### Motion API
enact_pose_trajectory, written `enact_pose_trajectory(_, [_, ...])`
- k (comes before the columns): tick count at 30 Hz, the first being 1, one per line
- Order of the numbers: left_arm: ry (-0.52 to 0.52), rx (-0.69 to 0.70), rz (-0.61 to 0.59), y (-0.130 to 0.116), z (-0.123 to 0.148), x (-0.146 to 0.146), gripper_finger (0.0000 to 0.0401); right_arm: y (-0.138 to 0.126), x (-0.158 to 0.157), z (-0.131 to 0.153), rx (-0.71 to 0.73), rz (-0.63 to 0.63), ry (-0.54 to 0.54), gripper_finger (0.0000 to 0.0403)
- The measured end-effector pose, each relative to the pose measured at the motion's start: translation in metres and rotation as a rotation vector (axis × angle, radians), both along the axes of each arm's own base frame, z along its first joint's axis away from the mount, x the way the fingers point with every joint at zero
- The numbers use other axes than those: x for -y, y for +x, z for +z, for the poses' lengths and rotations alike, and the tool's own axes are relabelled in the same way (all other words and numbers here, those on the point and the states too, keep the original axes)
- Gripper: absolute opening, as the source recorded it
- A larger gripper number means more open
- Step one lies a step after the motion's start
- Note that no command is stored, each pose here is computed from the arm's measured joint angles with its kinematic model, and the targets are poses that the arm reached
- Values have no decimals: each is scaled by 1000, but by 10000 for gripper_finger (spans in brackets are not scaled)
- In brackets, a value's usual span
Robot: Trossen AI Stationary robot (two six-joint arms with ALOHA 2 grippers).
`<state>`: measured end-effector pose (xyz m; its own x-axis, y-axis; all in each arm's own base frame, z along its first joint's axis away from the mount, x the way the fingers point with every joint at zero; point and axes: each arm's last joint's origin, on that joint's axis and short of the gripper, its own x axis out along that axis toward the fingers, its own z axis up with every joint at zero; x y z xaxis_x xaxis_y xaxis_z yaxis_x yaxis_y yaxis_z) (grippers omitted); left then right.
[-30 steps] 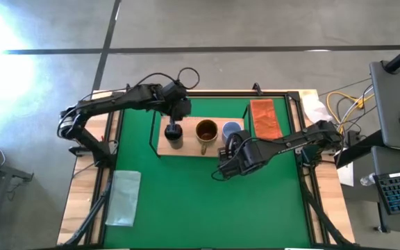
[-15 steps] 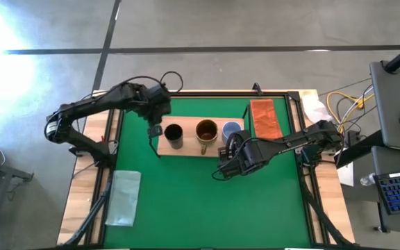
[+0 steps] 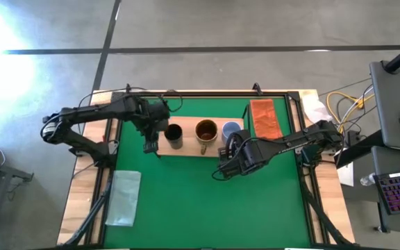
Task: Stack small to large cups/mugs on shelf
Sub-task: Adjust the mugs including the cup, then return to Home Position
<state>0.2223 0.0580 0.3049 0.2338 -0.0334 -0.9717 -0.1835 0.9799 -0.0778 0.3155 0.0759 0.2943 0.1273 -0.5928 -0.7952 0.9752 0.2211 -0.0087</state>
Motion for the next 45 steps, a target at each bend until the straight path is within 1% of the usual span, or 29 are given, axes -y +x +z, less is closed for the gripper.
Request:
enact_pose_trajectory(3, [4, 31, -3, 5, -11, 2, 27, 0, 0, 0, -4, 6, -1, 22])
enact_pose_trajectory(8, [13, 87, 14, 12, -19, 1, 27, 0, 0, 0, -8, 12, -1, 22])
enact_pose_trajectory(19, [68, 209, 22, 24, -17, -2, 27, 0, 0, 0, -11, 14, -1, 22])
enact_pose_trajectory(25, [111, 169, 34, 21, -19, -3, 27, 0, 0, 0, -13, 14, -1, 22])
enact_pose_trajectory(29, [116, 128, 32, 17, -19, -3, 27, -1, -1, 0, -18, 17, 15, 22])
enact_pose_trajectory(31, [114, 129, 35, 17, -14, -3, 27, -1, -1, 5, -11, 32, 5, 22])
enact_pose_trajectory(33, [101, 157, 31, 18, -5, -2, 27, -1, -1, 20, 35, 76, -44, 22])
enact_pose_trajectory(36, [105, 252, 23, 20, 18, -2, 27, -5, 3, 57, 111, 158, -156, 22])
enact_pose_trajectory(38, [121, 315, 22, 21, 34, -2, 27, -9, 5, 81, 149, 203, -204, 22])
enact_pose_trajectory(43, [154, 470, 25, 13, 69, 0, 27, -17, 4, 132, 238, 318, -210, 22])
enact_pose_trajectory(45, [128, 521, 92, 9, 77, 1, 27, -21, 5, 146, 297, 314, -191, 22])
